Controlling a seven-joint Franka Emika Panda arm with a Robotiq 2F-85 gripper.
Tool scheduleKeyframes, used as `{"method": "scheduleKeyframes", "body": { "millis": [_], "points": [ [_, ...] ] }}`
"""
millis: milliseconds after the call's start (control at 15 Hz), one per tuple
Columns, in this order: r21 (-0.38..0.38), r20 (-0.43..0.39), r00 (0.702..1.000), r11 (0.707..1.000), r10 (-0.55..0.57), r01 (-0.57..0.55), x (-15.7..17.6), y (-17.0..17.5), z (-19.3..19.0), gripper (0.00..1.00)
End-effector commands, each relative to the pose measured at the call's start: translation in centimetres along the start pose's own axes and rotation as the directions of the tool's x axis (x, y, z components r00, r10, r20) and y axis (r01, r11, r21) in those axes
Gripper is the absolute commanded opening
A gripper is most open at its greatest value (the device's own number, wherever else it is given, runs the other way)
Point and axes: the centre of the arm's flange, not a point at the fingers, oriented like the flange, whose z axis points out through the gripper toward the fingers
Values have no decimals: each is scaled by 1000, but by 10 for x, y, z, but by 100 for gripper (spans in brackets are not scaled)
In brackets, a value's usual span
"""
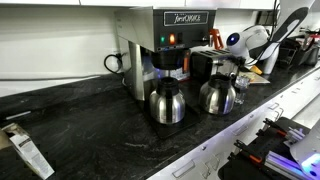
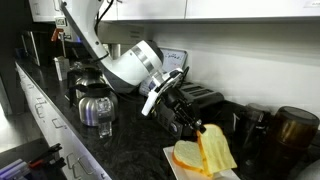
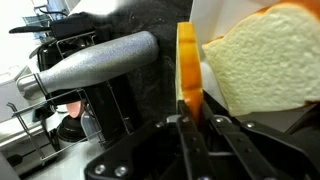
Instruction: Take the slice of bread from the toaster and put it on the white plate
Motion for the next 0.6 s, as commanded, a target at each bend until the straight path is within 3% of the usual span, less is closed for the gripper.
{"method": "scheduleKeyframes", "body": {
  "millis": [0, 67, 533],
  "points": [
    [7, 24, 1000, 1000, 14, -14, 3, -1, 0, 38],
    [10, 31, 999, 1000, 21, -22, 3, -1, 0, 42],
    [62, 43, 997, 996, 66, -69, 0, 14, -14, 91]
  ]
}}
